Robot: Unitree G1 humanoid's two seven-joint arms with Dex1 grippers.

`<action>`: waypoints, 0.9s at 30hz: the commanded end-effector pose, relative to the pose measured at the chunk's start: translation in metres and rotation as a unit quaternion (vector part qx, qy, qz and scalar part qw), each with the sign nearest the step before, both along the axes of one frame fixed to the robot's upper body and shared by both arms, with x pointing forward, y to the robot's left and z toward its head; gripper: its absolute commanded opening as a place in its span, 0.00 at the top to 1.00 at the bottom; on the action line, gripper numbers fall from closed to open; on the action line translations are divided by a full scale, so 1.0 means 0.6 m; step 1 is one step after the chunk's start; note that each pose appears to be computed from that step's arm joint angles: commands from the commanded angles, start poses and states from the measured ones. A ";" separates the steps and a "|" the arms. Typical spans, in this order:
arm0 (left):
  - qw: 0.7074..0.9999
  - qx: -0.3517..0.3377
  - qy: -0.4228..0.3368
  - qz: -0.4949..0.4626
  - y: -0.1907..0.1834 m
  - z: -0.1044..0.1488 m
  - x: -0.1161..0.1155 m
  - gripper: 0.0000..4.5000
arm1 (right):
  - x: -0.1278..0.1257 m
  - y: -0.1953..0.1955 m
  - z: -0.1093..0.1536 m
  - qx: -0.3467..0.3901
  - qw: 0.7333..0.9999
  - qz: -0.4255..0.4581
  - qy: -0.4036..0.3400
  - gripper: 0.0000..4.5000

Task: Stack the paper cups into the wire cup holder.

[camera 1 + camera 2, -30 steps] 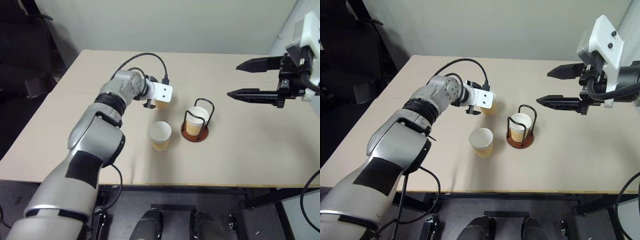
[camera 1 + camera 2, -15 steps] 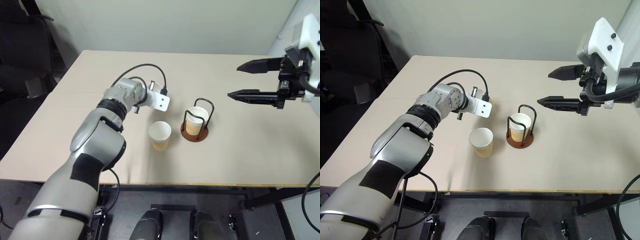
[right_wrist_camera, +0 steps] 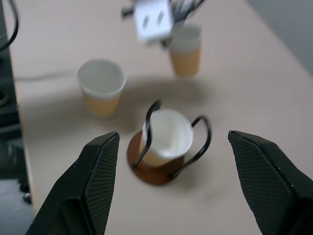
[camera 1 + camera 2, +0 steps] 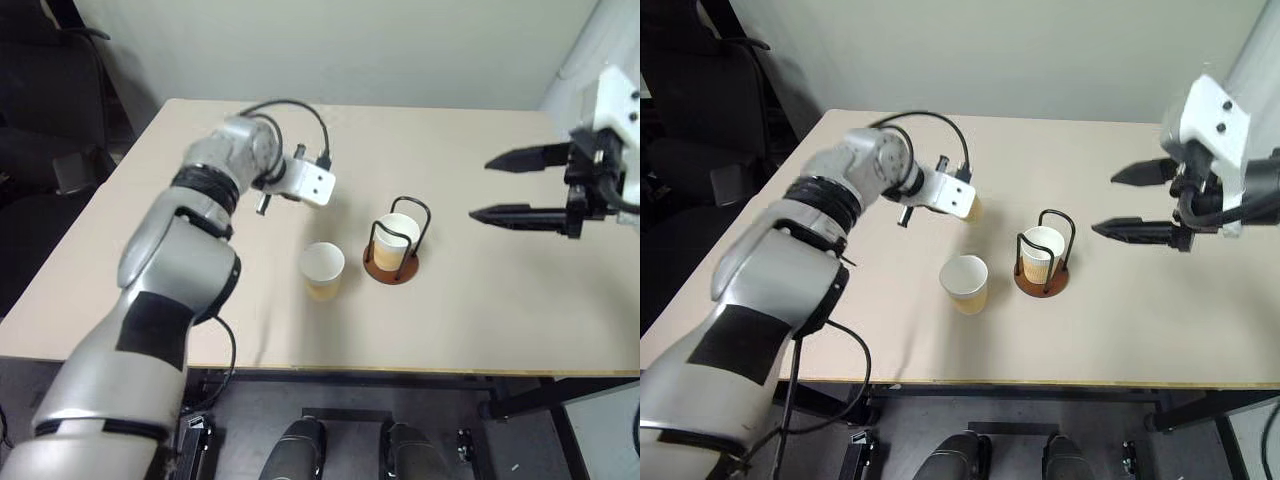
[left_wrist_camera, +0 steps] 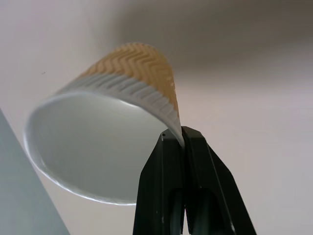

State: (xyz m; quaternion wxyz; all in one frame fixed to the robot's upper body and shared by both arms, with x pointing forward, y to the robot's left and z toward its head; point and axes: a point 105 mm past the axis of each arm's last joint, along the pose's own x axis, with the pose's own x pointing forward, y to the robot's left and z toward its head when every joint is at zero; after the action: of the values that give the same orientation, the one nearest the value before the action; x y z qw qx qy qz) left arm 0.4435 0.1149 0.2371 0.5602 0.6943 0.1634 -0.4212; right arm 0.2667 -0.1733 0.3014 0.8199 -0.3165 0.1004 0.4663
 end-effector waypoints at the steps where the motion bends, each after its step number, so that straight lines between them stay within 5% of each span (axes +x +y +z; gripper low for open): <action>1: 0.998 -0.049 0.022 -0.039 -0.034 0.066 -0.024 0.99 | -0.003 -0.019 0.019 -0.022 0.999 0.000 -0.043 0.20; 7: 0.983 -0.083 0.112 -0.123 -0.083 0.129 -0.086 0.99 | 0.000 -0.050 0.014 -0.046 0.998 0.007 -0.049 0.20; 12: 0.976 -0.081 0.114 -0.165 -0.114 0.150 -0.104 0.99 | -0.001 -0.064 0.015 -0.055 0.997 0.017 -0.046 0.20; 27: 0.970 -0.061 0.113 -0.206 -0.153 0.152 -0.119 0.99 | -0.026 -0.070 0.049 -0.031 0.999 0.012 -0.041 0.20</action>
State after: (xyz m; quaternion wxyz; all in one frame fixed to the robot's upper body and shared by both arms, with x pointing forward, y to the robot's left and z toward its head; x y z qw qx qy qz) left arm 0.3807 0.0312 0.3151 0.4998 0.6140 0.0707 -0.6068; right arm 0.2609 -0.2183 0.3079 0.8046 -0.3474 0.1166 0.4674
